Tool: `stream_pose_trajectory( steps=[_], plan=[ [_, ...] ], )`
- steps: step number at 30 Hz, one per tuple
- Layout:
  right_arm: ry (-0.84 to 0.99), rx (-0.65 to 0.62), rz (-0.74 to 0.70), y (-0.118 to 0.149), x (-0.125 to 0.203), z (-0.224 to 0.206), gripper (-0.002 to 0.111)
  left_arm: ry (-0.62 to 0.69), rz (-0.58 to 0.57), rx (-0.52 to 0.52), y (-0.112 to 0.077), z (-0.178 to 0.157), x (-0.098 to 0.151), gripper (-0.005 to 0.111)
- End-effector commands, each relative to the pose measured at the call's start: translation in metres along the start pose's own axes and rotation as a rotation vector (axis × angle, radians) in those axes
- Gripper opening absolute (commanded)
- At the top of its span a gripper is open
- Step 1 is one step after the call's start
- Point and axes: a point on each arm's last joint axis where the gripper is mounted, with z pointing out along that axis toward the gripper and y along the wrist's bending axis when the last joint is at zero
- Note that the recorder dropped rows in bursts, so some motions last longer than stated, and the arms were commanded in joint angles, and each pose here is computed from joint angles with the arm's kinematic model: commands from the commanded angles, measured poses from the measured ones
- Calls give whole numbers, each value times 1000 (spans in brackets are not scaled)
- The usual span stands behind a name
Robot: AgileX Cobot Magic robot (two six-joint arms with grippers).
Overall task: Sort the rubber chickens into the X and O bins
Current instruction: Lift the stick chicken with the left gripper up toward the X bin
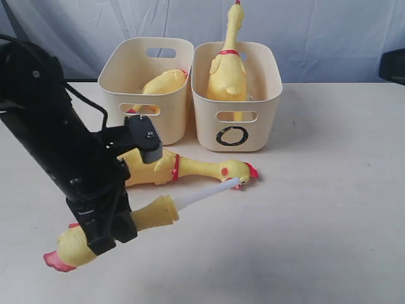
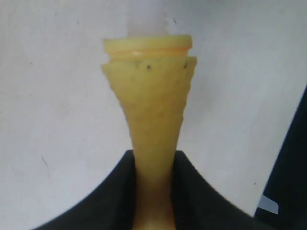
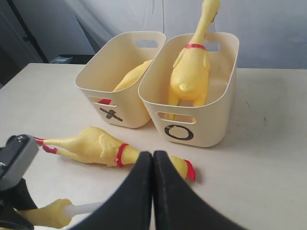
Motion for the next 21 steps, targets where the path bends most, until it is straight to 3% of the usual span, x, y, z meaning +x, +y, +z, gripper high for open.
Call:
stream_pose_trajectory(
  steps=[1, 5, 11, 21],
  plan=[
    [0, 9, -15, -1, 2, -1, -1, -69, 22, -19, -15, -24, 1, 0],
    [-20, 17, -25, -2, 0, -1, -1, -111, 48, -63, -22, -40, 3, 0],
    [-44, 29, -45, -3, -2, -1, -1, -197, 75, -217, -21, -59, 1, 0],
    [-56, 26, -41, -3, -3, -1, -1, -497, 107, -610, 7, -89, -26, 0]
  ],
)
